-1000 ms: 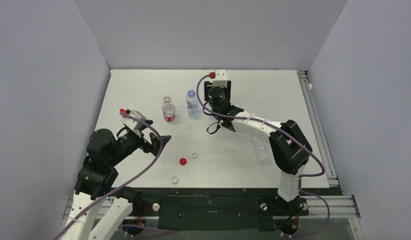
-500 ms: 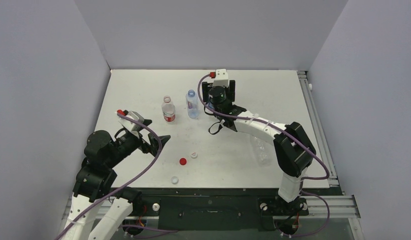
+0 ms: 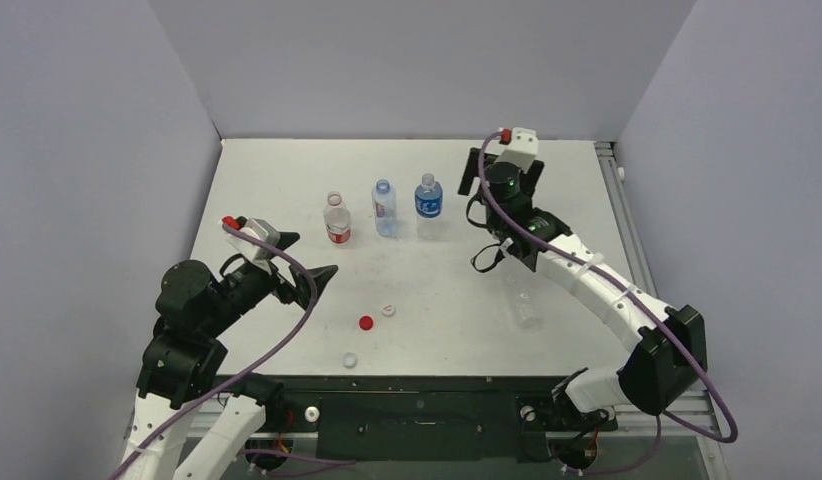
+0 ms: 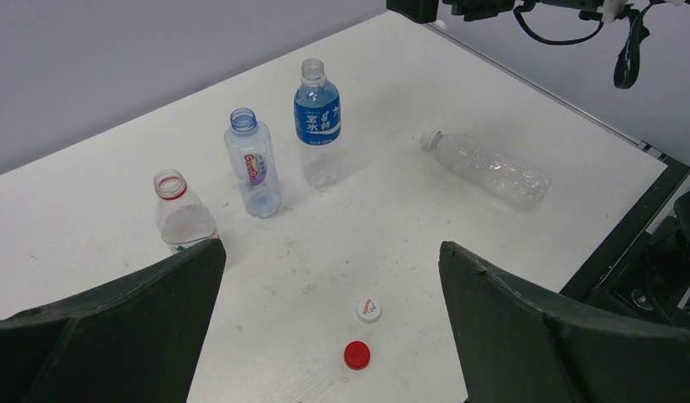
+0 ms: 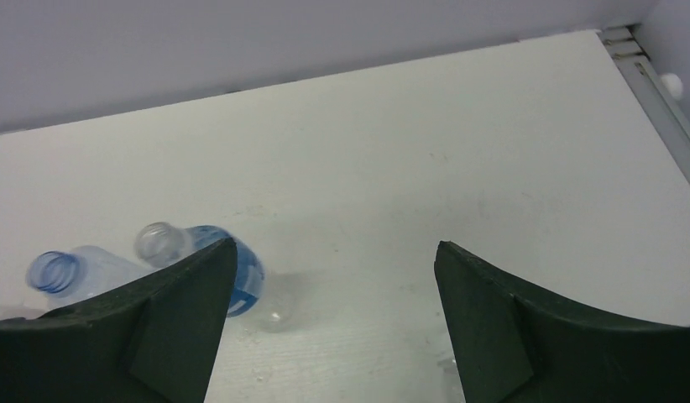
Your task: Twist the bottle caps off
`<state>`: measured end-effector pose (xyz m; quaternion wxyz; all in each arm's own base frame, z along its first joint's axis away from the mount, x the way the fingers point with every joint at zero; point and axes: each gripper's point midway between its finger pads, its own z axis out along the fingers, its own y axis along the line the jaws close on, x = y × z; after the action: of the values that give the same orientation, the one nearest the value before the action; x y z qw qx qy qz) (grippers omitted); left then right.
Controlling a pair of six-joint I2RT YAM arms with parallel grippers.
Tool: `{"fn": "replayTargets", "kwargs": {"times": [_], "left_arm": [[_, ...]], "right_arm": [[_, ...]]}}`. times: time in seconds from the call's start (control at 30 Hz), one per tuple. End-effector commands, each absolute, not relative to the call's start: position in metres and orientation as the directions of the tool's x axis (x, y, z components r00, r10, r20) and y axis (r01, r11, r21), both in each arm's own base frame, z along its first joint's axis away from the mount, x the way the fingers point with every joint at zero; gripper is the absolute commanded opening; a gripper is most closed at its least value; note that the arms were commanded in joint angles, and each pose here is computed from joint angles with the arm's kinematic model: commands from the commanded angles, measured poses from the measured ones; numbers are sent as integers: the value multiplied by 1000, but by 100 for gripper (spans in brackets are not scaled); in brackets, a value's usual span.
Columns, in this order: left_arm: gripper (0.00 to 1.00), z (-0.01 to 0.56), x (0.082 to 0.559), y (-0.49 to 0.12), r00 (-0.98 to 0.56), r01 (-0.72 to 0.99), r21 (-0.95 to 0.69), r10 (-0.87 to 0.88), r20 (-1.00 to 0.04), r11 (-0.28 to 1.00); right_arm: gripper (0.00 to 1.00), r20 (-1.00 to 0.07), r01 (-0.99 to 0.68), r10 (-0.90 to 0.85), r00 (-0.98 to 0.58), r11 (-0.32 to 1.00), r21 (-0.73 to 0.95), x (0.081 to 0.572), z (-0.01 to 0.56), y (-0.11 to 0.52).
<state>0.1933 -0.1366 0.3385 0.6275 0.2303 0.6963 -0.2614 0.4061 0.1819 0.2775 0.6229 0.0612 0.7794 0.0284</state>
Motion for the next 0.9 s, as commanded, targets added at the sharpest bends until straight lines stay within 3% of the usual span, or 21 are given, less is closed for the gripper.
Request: {"fn": "replayTargets", "kwargs": {"times": [0.0, 0.2, 0.5, 0.77, 0.83, 0.87], "left_arm": [[97, 367, 190, -139, -82, 661, -84, -40, -996, 745], [97, 372, 189, -144, -108, 679, -106, -44, -993, 726], [97, 372, 187, -144, -123, 679, -113, -39, -992, 725], [97, 373, 182, -145, -132, 691, -121, -40, -990, 713], [97, 372, 180, -147, -149, 698, -134, -41, -988, 704], [97, 371, 178, -148, -154, 702, -139, -42, -987, 698]], "right_arm": [[83, -862, 252, 171, -478, 966, 52, 380, 212, 113], [84, -677, 211, 158, -719, 977, 3, 344, 143, 91], [84, -480, 158, 147, -865, 987, 17, 318, 73, 89], [85, -384, 144, 146, -912, 989, 33, 311, 29, 98], [83, -378, 152, 160, -912, 987, 52, 313, 24, 102], [77, -385, 160, 173, -907, 985, 65, 316, 23, 104]]}}
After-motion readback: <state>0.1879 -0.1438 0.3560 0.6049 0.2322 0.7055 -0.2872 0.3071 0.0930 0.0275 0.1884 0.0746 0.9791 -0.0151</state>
